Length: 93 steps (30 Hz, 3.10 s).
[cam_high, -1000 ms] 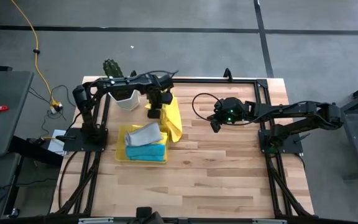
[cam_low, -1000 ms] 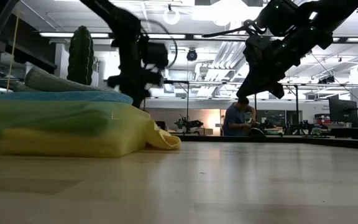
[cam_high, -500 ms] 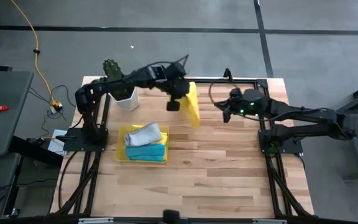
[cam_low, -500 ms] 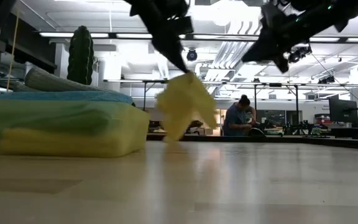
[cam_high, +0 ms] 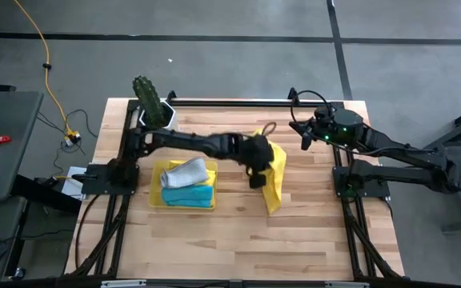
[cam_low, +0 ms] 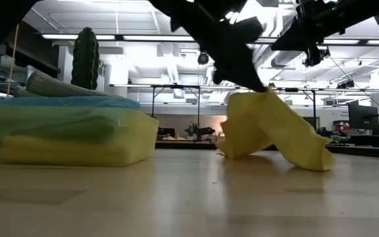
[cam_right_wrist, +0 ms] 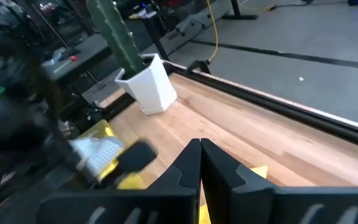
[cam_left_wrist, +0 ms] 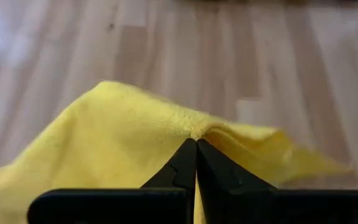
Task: Fold microfiber towels
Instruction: Fold the yellow microfiber towel
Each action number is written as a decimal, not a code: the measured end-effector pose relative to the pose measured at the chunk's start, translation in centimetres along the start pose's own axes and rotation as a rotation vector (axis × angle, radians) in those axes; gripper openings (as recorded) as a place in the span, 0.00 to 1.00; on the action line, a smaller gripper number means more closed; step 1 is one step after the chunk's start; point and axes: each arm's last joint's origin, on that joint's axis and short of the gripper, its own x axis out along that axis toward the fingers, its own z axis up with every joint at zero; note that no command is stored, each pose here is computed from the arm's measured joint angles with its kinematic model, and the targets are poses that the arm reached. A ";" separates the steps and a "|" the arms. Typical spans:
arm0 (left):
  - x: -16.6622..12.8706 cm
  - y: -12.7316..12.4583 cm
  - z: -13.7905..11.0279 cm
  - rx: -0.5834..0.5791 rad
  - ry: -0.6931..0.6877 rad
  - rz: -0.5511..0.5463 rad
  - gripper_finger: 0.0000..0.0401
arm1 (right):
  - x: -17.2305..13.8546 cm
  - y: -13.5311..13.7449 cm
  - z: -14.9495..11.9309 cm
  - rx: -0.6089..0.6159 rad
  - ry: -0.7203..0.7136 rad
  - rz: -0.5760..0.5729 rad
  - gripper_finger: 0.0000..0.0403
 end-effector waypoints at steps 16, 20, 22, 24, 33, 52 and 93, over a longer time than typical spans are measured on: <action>-3.0 -1.0 0.2 0.024 0.071 -0.067 0.37 | 0.0 -0.4 -0.7 -0.039 0.081 -0.038 0.00; -3.6 -0.1 -0.8 0.111 0.178 -0.106 0.43 | 0.0 -0.5 -0.8 -0.049 0.084 -0.039 0.00; -3.3 -0.1 -1.2 0.146 0.207 -0.141 0.44 | 0.0 -0.5 -0.8 -0.055 0.085 -0.039 0.00; -2.4 -0.3 -1.8 0.182 0.236 -0.175 0.44 | 0.0 -0.5 -0.8 -0.056 0.085 -0.039 0.00; 1.4 -2.6 -4.0 0.336 0.316 -0.209 0.39 | 0.0 -0.6 -1.0 -0.057 0.101 -0.055 0.00; 4.4 -4.0 -6.3 0.499 0.439 0.004 0.32 | 0.0 -0.8 -1.2 -0.061 0.115 -0.108 0.00; -10.3 15.7 3.0 -0.144 0.127 0.301 0.00 | 3.8 3.2 -5.2 -0.086 0.448 0.240 0.26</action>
